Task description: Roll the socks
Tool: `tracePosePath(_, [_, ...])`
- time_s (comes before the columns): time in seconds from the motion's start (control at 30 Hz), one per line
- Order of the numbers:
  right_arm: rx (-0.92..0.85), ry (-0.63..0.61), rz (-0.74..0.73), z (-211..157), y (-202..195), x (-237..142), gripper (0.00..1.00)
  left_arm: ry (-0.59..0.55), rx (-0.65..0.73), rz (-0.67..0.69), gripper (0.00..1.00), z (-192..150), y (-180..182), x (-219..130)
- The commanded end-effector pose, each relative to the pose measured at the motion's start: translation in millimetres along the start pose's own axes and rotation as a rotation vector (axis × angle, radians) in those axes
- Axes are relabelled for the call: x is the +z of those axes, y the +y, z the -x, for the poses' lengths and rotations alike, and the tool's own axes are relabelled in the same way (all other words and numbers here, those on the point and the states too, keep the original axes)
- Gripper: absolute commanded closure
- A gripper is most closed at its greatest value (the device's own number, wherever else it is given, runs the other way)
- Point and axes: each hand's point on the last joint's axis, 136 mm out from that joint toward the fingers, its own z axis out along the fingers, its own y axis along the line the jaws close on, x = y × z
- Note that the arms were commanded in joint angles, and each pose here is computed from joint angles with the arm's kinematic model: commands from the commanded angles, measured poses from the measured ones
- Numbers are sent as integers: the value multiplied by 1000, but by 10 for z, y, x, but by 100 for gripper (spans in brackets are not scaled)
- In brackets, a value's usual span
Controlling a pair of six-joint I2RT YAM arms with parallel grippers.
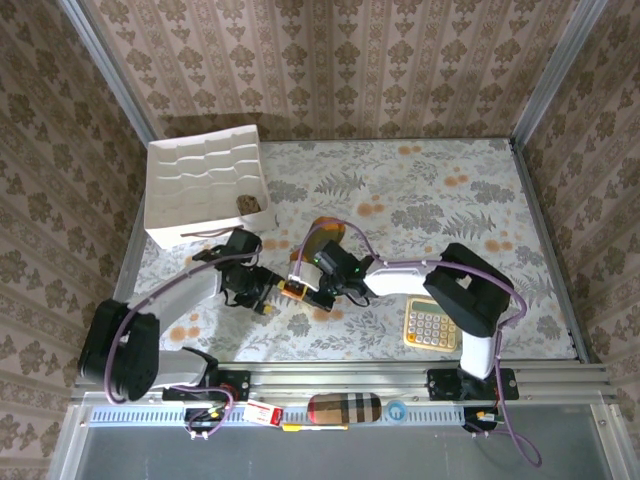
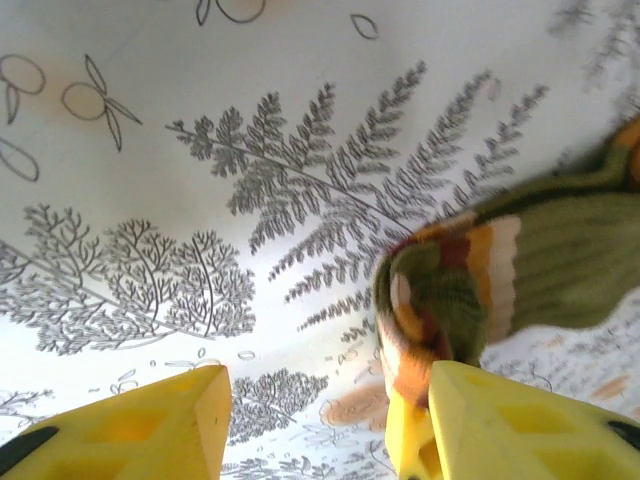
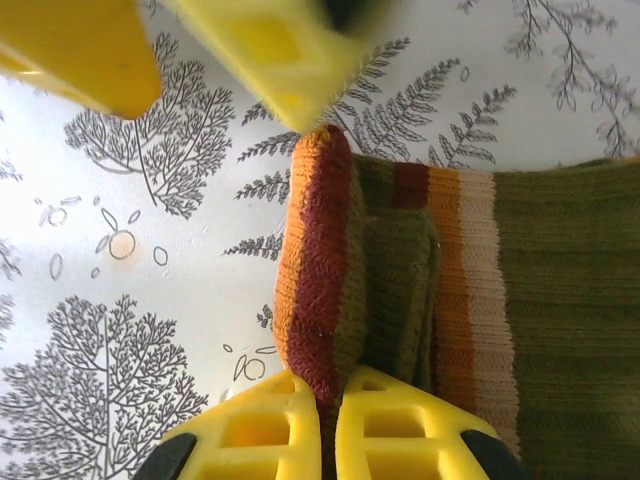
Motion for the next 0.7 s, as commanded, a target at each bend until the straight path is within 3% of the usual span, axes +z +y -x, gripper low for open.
tracePosePath(0.0, [239,114,209,-369,220,84,100,-34,7,-2,43,29,91,-59])
tracePosePath(0.17, [402,131,296,-435,124,101,100,-24,81,-185,49,-56,-222,-6])
tracePosePath(0.37, [538,140,369,-456,-7,79,100,-51,116,-230,58,-70,-304,106])
tracePosePath(0.67, [753,231,415,-631,-153,128,100,-86,138,-307,58,37,-434,277])
